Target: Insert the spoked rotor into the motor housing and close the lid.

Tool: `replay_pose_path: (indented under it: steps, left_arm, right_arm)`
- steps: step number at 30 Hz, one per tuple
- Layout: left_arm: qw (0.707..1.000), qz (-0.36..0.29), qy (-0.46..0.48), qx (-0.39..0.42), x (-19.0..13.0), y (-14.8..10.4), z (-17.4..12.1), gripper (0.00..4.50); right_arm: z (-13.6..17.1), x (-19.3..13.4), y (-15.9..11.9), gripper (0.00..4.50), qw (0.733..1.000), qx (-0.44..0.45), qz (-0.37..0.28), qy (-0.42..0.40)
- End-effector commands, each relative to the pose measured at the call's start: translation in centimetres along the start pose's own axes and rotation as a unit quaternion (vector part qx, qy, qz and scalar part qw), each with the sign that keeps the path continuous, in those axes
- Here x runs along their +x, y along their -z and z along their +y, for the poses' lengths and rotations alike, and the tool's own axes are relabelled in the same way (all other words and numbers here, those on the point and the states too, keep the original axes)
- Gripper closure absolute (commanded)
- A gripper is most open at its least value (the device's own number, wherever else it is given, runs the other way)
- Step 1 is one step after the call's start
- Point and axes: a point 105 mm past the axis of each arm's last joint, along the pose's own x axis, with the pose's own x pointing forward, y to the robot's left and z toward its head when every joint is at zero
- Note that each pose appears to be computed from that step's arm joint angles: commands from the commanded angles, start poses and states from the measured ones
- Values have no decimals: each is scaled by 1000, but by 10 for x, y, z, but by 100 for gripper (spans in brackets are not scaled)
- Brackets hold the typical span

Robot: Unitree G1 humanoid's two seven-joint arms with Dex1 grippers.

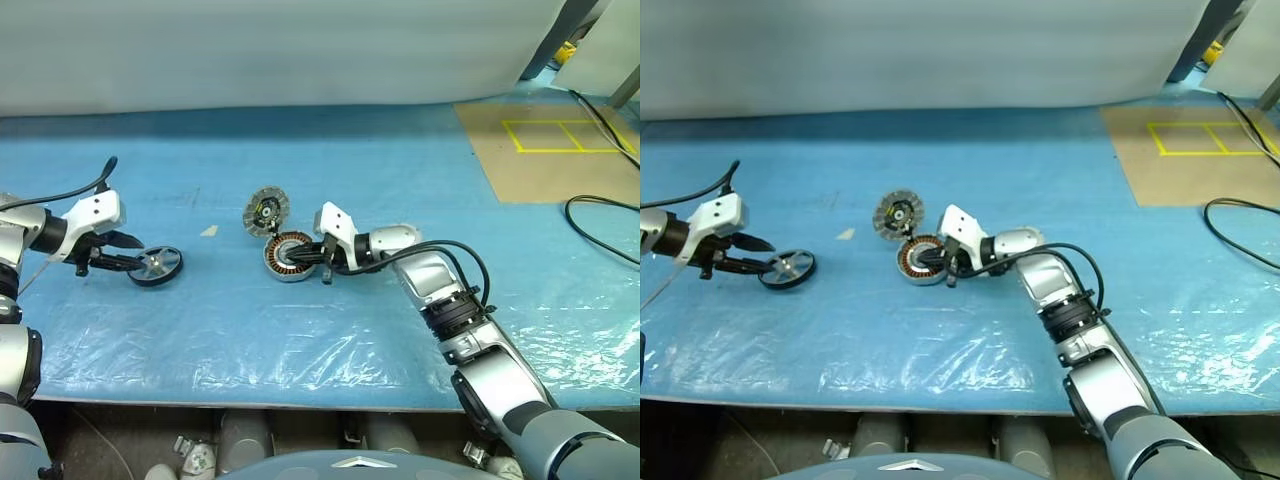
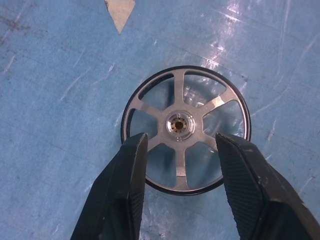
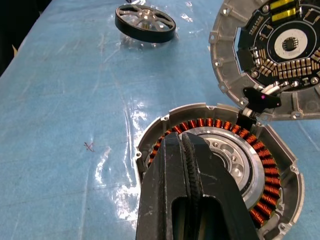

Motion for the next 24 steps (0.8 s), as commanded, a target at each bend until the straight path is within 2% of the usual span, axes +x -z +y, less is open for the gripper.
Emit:
replay_pose_path:
  steps: [1,10,24]
  left_arm:
    - [1000,4,-16,9,-3,-2,5,223]
    - [1000,-16,-23,1,7,-4,6,223]
    - [1000,-12,-9,6,7,-5,3,223]
  right_arm:
    - [2,-7,-22,450,999,-17,-41,2]
    - [7,-12,-24,450,999,-16,-44,1]
    - [9,-12,-18,450,999,-8,-36,4]
